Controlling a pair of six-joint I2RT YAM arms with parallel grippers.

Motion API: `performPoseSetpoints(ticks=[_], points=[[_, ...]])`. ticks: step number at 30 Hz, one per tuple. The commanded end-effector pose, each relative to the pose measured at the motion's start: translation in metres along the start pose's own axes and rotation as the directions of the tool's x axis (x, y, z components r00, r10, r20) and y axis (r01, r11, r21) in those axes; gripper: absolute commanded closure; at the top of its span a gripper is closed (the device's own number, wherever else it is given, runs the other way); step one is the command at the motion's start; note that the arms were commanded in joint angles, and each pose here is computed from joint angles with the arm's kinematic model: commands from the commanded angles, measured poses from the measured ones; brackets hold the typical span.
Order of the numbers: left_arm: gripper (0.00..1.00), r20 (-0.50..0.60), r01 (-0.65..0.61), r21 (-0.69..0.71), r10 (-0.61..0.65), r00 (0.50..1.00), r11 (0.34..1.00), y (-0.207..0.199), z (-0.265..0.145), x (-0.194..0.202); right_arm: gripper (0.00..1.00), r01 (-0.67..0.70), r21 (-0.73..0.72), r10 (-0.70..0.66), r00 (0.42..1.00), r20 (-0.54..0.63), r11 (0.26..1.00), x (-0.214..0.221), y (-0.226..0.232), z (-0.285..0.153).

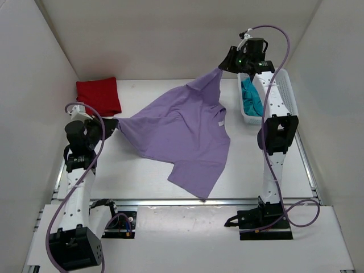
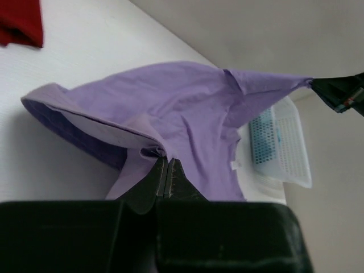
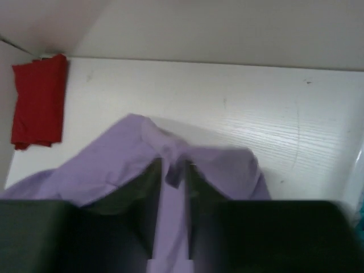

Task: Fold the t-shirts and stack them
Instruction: Flatten out the tshirt

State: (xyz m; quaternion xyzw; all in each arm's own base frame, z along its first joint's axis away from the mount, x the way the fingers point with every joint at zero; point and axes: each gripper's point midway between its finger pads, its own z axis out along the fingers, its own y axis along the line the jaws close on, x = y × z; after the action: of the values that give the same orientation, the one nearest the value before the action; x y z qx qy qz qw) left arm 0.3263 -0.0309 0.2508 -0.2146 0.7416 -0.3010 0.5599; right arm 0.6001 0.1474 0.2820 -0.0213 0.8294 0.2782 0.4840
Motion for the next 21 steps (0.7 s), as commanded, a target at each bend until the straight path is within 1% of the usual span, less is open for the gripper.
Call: performPoseSetpoints(ticks=[1, 2, 3, 4, 5, 6, 7, 8, 9, 10, 11, 12, 13, 14, 15, 16, 17, 18, 19, 20, 21], points=[[1.00, 0.032, -0.032, -0.100, 0.036, 0.999, 0.994, 0.027, 0.009, -0.002, 0.74, 0.089, -0.144, -0.047, 0.961, 0.274, 0.985, -0.099, 0.058, -0.059], [1.00, 0.035, -0.031, -0.095, 0.034, 0.999, 0.995, 0.026, 0.011, -0.005, 0.59, 0.113, -0.160, -0.062, 0.954, 0.293, 0.981, -0.107, 0.066, -0.072], [0.97, 0.048, -0.027, -0.104, 0.032, 0.998, 0.994, 0.028, 0.012, -0.008, 0.37, 0.134, -0.164, -0.081, 0.953, 0.292, 0.977, -0.106, 0.074, -0.075], [0.91, 0.050, -0.030, -0.113, 0.036, 0.998, 0.993, 0.029, 0.013, -0.008, 0.33, 0.150, -0.129, -0.109, 0.954, 0.279, 0.980, -0.104, 0.072, -0.086], [0.87, 0.063, -0.029, -0.145, 0.039, 0.997, 0.989, 0.035, 0.011, -0.010, 0.31, 0.174, -0.104, -0.147, 0.962, 0.231, 0.979, -0.089, 0.079, -0.090], [0.81, 0.050, -0.028, -0.168, 0.037, 0.998, 0.985, 0.043, 0.008, -0.004, 0.30, 0.196, -0.088, -0.179, 0.969, 0.168, 0.977, -0.069, 0.084, -0.089], [0.78, 0.073, -0.031, -0.213, 0.047, 0.996, 0.977, 0.053, 0.003, -0.006, 0.33, 0.175, -0.039, -0.170, 0.979, 0.114, 0.984, -0.050, 0.078, -0.088], [0.73, 0.080, -0.024, -0.265, 0.046, 0.996, 0.964, 0.068, -0.004, -0.002, 0.40, 0.171, -0.015, -0.171, 0.984, 0.046, 0.985, -0.019, 0.079, -0.090], [0.68, 0.050, -0.023, -0.306, 0.041, 0.998, 0.952, 0.083, -0.008, 0.012, 0.48, 0.210, -0.065, -0.203, 0.974, 0.098, 0.976, -0.017, 0.114, -0.107], [0.61, 0.063, -0.030, -0.322, 0.054, 0.997, 0.946, 0.087, -0.011, 0.011, 0.53, 0.167, -0.020, -0.168, 0.986, -0.023, 0.986, 0.046, 0.089, -0.089], [0.58, 0.057, -0.033, -0.367, 0.058, 0.997, 0.930, 0.099, -0.016, 0.019, 0.64, 0.167, -0.025, -0.167, 0.986, -0.009, 0.986, 0.082, 0.096, -0.096], [0.44, 0.055, -0.038, -0.406, 0.066, 0.996, 0.913, 0.110, -0.020, 0.023, 0.70, 0.148, -0.029, -0.148, 0.989, -0.004, 0.989, 0.114, 0.098, -0.102], [0.29, 0.051, -0.035, -0.427, 0.063, 0.997, 0.904, 0.116, -0.021, 0.026, 0.73, 0.138, -0.043, -0.139, 0.990, -0.011, 0.989, 0.129, 0.100, -0.109], [0.23, 0.044, -0.031, -0.440, 0.055, 0.998, 0.898, 0.119, -0.024, 0.026, 0.83, 0.086, -0.052, -0.088, 0.995, -0.052, 0.995, 0.160, 0.094, -0.118], [0.12, 0.047, -0.032, -0.436, 0.058, 0.997, 0.899, 0.117, -0.023, 0.025, 0.88, 0.054, -0.058, -0.059, 0.993, -0.097, 0.997, 0.193, 0.090, -0.125], [0.05, 0.049, -0.033, -0.446, 0.061, 0.997, 0.895, 0.117, -0.024, 0.022, 0.89, 0.049, -0.078, -0.056, 0.995, -0.083, 0.996, 0.198, 0.098, -0.136], [0.02, 0.044, -0.031, -0.461, 0.057, 0.997, 0.887, 0.121, -0.025, 0.025, 0.90, 0.037, -0.029, -0.040, 0.990, -0.136, 0.999, 0.231, 0.081, -0.138], [0.01, 0.044, -0.030, -0.477, 0.058, 0.997, 0.879, 0.124, -0.027, 0.025, 0.90, 0.021, 0.007, -0.020, 0.988, -0.154, 1.000, 0.254, 0.072, -0.147], [0.02, 0.051, -0.020, -0.475, 0.050, 0.997, 0.880, 0.127, -0.027, 0.026, 0.86, -0.006, 0.026, 0.010, 0.985, -0.173, 1.000, 0.275, 0.063, -0.154], [0.01, 0.052, -0.007, -0.481, 0.037, 0.998, 0.877, 0.133, -0.027, 0.030, 0.77, -0.017, 0.037, 0.024, 0.981, -0.194, 0.999, 0.294, 0.056, -0.162], [0.01, 0.052, 0.002, -0.472, 0.026, 0.998, 0.882, 0.133, -0.025, 0.031, 0.67, -0.029, 0.069, 0.042, 0.982, -0.186, 0.997, 0.298, 0.046, -0.165]])
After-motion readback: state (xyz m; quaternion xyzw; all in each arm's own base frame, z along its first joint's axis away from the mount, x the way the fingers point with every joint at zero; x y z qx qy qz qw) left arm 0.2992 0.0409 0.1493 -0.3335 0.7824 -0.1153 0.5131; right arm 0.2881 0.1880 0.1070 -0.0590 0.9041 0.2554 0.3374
